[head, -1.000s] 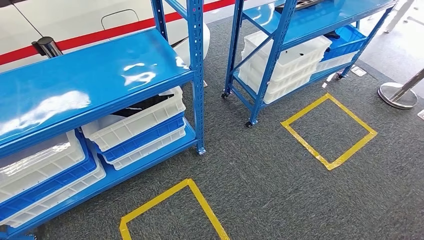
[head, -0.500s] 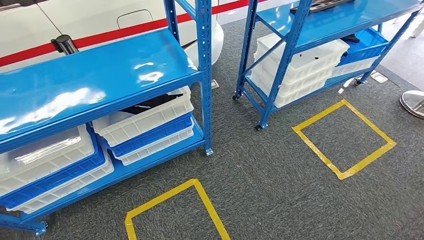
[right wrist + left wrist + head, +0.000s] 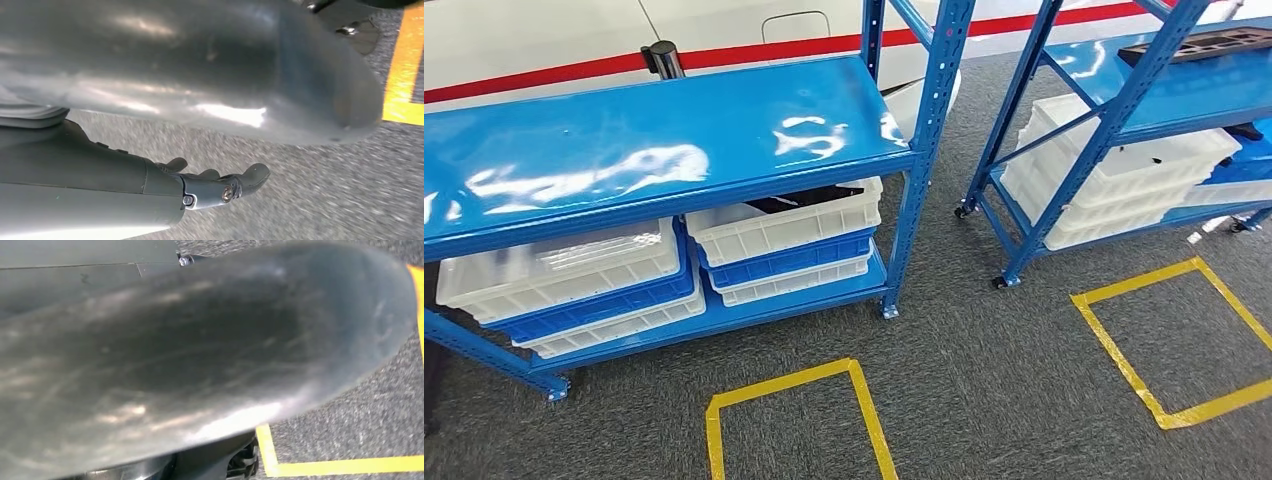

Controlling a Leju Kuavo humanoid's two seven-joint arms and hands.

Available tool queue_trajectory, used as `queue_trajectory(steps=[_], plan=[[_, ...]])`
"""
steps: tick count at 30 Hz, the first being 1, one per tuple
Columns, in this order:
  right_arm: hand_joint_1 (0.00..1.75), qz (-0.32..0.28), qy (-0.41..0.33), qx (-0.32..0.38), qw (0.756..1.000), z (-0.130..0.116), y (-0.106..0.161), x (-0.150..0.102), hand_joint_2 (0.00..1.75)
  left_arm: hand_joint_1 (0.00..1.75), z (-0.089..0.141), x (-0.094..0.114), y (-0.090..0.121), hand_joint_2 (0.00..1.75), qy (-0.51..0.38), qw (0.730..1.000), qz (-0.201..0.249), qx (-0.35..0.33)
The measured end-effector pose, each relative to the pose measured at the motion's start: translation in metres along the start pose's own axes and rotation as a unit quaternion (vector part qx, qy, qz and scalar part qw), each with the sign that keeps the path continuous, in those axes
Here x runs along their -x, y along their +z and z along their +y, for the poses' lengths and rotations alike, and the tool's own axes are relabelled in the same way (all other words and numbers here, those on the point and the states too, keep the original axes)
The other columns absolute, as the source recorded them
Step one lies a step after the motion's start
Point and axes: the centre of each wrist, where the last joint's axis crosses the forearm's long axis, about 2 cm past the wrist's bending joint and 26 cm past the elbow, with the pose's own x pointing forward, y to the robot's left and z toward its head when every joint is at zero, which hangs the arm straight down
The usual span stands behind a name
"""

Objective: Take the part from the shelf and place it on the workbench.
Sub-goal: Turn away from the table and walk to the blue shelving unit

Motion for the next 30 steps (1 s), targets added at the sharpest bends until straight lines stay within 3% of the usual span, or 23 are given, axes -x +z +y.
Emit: queue_trajectory(steps=[30], plan=[[0.00,0.003,-0.006,-0.003,1.000,-0.0003,-0.0001,0.0004,0.00,0.00,-0.0020,-0.0010,0.0002,0.00,-0.001,1.000,-0.001,0.000]])
